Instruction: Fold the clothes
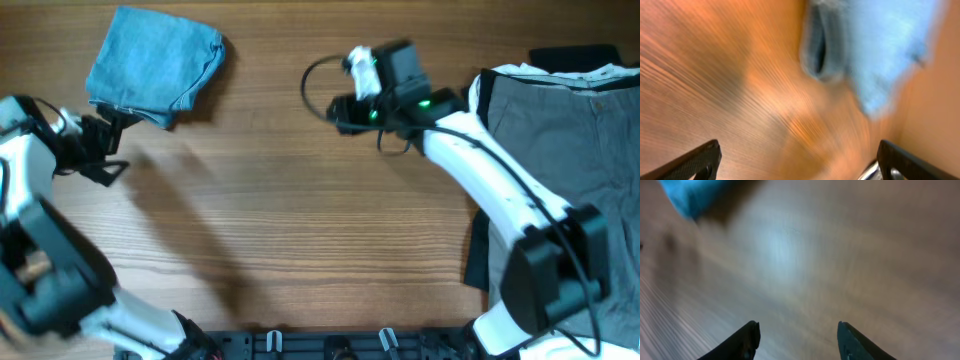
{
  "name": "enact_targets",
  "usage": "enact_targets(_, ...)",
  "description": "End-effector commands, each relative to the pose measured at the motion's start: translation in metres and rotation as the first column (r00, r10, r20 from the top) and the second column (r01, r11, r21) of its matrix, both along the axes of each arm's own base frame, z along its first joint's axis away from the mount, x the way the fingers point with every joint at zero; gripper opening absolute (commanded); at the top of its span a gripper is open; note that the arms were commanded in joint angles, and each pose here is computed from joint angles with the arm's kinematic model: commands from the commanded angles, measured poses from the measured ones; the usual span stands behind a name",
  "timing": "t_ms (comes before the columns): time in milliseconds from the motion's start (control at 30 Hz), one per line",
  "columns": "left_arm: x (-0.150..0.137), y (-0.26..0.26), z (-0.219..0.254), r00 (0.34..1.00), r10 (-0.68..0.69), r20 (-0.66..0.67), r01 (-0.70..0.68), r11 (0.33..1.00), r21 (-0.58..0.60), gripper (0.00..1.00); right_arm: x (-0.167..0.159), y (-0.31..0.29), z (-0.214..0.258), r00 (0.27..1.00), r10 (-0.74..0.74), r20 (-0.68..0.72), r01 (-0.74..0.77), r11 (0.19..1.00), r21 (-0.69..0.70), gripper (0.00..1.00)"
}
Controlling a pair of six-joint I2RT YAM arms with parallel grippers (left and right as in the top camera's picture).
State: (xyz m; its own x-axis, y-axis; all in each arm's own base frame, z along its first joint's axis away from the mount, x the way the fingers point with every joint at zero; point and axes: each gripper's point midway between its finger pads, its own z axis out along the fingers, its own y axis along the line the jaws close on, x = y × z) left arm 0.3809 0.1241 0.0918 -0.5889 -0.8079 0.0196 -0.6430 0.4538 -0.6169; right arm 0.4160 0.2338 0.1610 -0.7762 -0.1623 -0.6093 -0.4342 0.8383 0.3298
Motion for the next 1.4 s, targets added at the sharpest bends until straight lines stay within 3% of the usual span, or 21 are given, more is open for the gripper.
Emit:
enact_targets(0, -0.018, -0.038, 0.114, 0.899, -0.383, 0.214, 0.261, 0.859, 0.441, 1.00, 0.026, -0.039, 0.117, 0.965, -0.189, 0.183, 0.159, 0.973, 0.164, 0.56)
enact_targets(133, -0.057, -0.069, 0.183, 0.853, -0.479, 0.209, 0.216, 0.687, 0.694, 1.00, 0.001, -0.067, 0.188, 0.916, -0.202, 0.348, 0.143, 0.972, 0.187, 0.59)
enact_targets(167, -0.077, -0.091, 0.210, 0.781, -0.583, 0.223, 0.221, 0.592, 0.775, 1.00, -0.023, -0.075, 0.222, 0.885, -0.206, 0.418, 0.131, 0.971, 0.202, 0.63)
enact_targets(233, -0.097, -0.107, 0.227, 0.721, -0.654, 0.228, 0.219, 0.527, 0.821, 1.00, -0.055, -0.084, 0.251, 0.863, -0.219, 0.456, 0.124, 0.965, 0.229, 0.68)
enact_targets(400, -0.139, -0.117, 0.236, 0.716, -0.658, 0.232, 0.211, 0.521, 0.827, 1.00, -0.133, -0.128, 0.271, 0.827, -0.291, 0.480, 0.232, 0.956, 0.181, 0.81)
enact_targets(500, -0.146, -0.131, 0.238, 0.679, -0.689, 0.252, 0.236, 0.530, 0.814, 1.00, -0.173, -0.151, 0.267, 0.815, -0.302, 0.495, 0.279, 0.953, 0.123, 1.00)
enact_targets(667, -0.147, -0.149, 0.238, 0.621, -0.738, 0.264, 0.276, 0.521, 0.808, 1.00, -0.211, -0.162, 0.275, 0.796, -0.309, 0.520, 0.275, 0.951, 0.145, 1.00)
enact_targets(767, -0.147, -0.150, 0.238, 0.620, -0.739, 0.264, 0.278, 0.521, 0.807, 1.00, -0.219, -0.164, 0.271, 0.804, -0.307, 0.510, 0.275, 0.951, 0.139, 1.00)
enact_targets(867, -0.147, -0.149, 0.238, 0.620, -0.739, 0.264, 0.277, 0.521, 0.807, 1.00, -0.231, -0.157, 0.247, 0.870, -0.258, 0.421, 0.237, 0.966, 0.103, 1.00)
enact_targets(967, -0.147, -0.149, 0.238, 0.620, -0.739, 0.264, 0.277, 0.521, 0.807, 1.00, -0.243, -0.138, 0.243, 0.915, -0.218, 0.338, 0.163, 0.969, 0.183, 1.00)
enact_targets(1067, -0.147, -0.149, 0.238, 0.620, -0.739, 0.264, 0.277, 0.521, 0.807, 1.00, -0.244, -0.137, 0.243, 0.922, -0.340, 0.187, 0.268, 0.907, 0.325, 1.00)
enact_targets(1133, -0.147, -0.149, 0.238, 0.620, -0.739, 0.264, 0.277, 0.521, 0.807, 1.00, -0.242, -0.141, 0.240, 0.906, -0.409, 0.113, 0.346, 0.866, 0.361, 1.00)
enact_targets(1267, -0.147, -0.149, 0.238, 0.620, -0.739, 0.264, 0.277, 0.521, 0.807, 1.00, -0.241, -0.179, 0.215, 0.835, -0.531, 0.144, 0.503, 0.843, 0.189, 1.00)
enact_targets(1367, -0.147, -0.149, 0.238, 0.620, -0.739, 0.264, 0.277, 0.521, 0.807, 1.00, -0.229, -0.225, 0.222, 0.685, -0.667, 0.293, 0.671, 0.734, 0.104, 1.00)
